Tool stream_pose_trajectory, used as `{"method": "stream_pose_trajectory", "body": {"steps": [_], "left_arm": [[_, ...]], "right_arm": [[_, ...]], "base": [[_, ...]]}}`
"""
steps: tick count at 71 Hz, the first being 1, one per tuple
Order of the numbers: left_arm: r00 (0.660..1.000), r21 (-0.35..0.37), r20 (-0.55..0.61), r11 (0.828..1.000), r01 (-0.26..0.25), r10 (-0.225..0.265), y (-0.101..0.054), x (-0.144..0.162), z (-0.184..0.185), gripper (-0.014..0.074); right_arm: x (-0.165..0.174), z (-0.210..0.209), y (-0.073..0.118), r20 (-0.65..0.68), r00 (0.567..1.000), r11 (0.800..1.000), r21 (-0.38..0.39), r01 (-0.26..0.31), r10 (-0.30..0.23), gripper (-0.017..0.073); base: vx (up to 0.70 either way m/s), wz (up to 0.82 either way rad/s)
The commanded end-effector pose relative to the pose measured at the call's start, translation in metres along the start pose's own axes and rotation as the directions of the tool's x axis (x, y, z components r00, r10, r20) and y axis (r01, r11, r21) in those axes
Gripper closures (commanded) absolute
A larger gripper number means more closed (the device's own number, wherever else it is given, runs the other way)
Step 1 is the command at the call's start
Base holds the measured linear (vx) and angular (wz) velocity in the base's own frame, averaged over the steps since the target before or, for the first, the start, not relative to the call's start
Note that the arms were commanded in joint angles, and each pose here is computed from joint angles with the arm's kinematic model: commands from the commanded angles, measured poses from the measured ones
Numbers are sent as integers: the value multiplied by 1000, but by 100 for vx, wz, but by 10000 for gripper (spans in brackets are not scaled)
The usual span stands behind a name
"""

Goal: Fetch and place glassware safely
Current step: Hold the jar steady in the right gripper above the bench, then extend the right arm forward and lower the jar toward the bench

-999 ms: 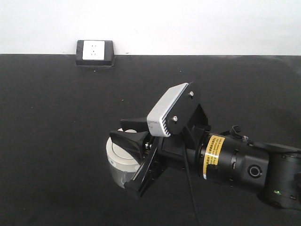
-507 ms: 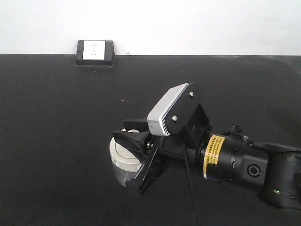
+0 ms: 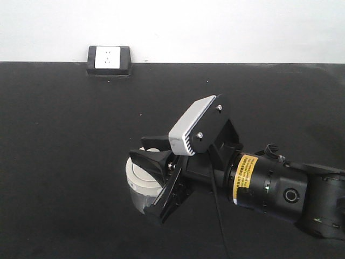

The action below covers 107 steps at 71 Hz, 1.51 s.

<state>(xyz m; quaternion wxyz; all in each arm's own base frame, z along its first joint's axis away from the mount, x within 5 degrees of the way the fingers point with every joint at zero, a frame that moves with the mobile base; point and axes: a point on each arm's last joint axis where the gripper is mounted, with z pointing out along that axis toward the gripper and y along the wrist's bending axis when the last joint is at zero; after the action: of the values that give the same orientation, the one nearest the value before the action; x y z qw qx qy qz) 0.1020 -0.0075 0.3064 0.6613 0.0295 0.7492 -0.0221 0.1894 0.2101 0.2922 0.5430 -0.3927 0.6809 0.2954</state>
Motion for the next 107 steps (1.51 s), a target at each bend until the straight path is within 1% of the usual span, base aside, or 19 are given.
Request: {"method": "stream_pose_trajectory", "body": {"steps": [1,25,31,38,42,47,50,57,63,68,76,81,89,94,98,107], "left_arm": [[996,9,90,1000,10,-11,-1,-15,0,601],[996,9,90,1000,10,-11,-1,-15,0,601],[996,9,90,1000,10,-11,-1,-15,0,601],[996,9,90,1000,10,-11,-1,-15,0,601],[996,9,90,1000,10,-11,-1,-15,0,601],[996,9,90,1000,10,-11,-1,-15,0,601],[996,9,90,1000,10,-11,-1,-15,0,601],[996,9,90,1000,10,-11,-1,-15,0,601],[996,9,90,1000,10,-11,-1,-15,0,601],[996,9,90,1000,10,-11,-1,-15,0,601],[996,9,90,1000,10,-11,-1,-15,0,601],[996,9,90,1000,10,-11,-1,-15,0,601],[996,9,90,1000,10,-11,-1,-15,0,601],[996,9,90,1000,10,-11,-1,-15,0,601],[996,9,90,1000,10,-11,-1,-15,0,601],[996,9,90,1000,10,-11,-1,-15,0,601]], "right_arm": [[-22,-6,3,109,994,999,-35,-2,6,563],[-22,-6,3,115,993,999,-40,-2,6,563],[-22,-6,3,116,993,999,-39,-8,12,563],[-22,-6,2,116,993,999,-28,-29,32,563],[-23,-7,0,126,992,1000,-25,-13,16,563],[-25,-7,-4,146,989,1000,-21,21,-17,561],[-26,-7,-8,162,986,999,-15,30,-27,561],[-26,-4,-24,177,984,1000,22,-2,-2,560],[-25,0,-40,187,982,999,51,-6,-3,560],[-22,6,-53,200,980,998,55,-12,0,560],[-15,16,-72,238,971,999,32,-19,11,560],[-7,25,-82,252,968,1000,-1,-9,9,560],[3,40,-97,270,963,998,-56,24,-8,560],[11,50,-103,263,965,995,-89,38,-13,560],[15,58,-109,260,965,994,-95,46,-20,560],[29,74,-117,245,970,994,-108,29,-2,560]], "base": [[0,0],[0,0],[0,0],[0,0],[0,0],[0,0],[0,0],[0,0],[0,0],[0,0],[0,0],[0,0],[0,0],[0,0],[0,0],[0,0]]}}
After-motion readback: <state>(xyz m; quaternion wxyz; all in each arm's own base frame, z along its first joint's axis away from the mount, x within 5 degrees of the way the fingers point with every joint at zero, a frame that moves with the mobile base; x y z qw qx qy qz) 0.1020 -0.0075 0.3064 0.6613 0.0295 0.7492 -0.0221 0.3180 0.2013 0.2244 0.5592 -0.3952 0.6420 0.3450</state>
